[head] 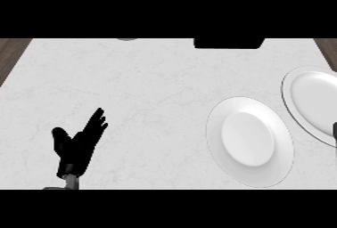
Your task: Pick the bell pepper from the plate and place it in the plate
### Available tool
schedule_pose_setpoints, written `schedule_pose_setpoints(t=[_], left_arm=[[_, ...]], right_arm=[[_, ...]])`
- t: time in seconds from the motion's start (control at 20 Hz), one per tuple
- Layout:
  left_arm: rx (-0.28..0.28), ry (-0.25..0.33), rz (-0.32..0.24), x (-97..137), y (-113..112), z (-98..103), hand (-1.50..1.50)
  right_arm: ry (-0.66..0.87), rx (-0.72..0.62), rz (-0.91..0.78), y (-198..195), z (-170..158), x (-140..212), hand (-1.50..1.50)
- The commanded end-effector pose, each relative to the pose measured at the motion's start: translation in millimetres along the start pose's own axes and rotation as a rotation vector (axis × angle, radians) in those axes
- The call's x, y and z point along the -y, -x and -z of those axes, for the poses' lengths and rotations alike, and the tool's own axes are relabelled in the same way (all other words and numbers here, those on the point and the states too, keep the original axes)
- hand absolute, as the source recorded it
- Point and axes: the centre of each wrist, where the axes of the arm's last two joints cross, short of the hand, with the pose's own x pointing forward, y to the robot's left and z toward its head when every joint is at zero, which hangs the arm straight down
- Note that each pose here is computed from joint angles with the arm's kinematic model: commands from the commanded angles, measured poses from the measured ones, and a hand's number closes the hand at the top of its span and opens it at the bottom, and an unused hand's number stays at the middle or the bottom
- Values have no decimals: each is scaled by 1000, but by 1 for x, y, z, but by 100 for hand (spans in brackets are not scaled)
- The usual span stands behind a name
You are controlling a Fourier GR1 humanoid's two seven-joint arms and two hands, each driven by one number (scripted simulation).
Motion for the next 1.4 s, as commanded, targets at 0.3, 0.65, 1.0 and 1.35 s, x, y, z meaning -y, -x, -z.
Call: schedule_pose_setpoints(t=[0.3, 0.65, 1.0, 1.35], left_arm=[[-70, -29, -7, -3, 10, -16, 0], [-59, -9, -13, -10, 3, -6, 0], [-50, -7, -10, -9, 1, -11, 0], [-53, -12, -2, 9, -2, -1, 0]], right_arm=[[11, -79, 303, 3, -40, 24, -150], [-138, -30, 397, 34, -86, 67, -150], [-220, -5, 337, 83, -124, 87, -150], [-271, -13, 294, 99, -144, 100, -150]])
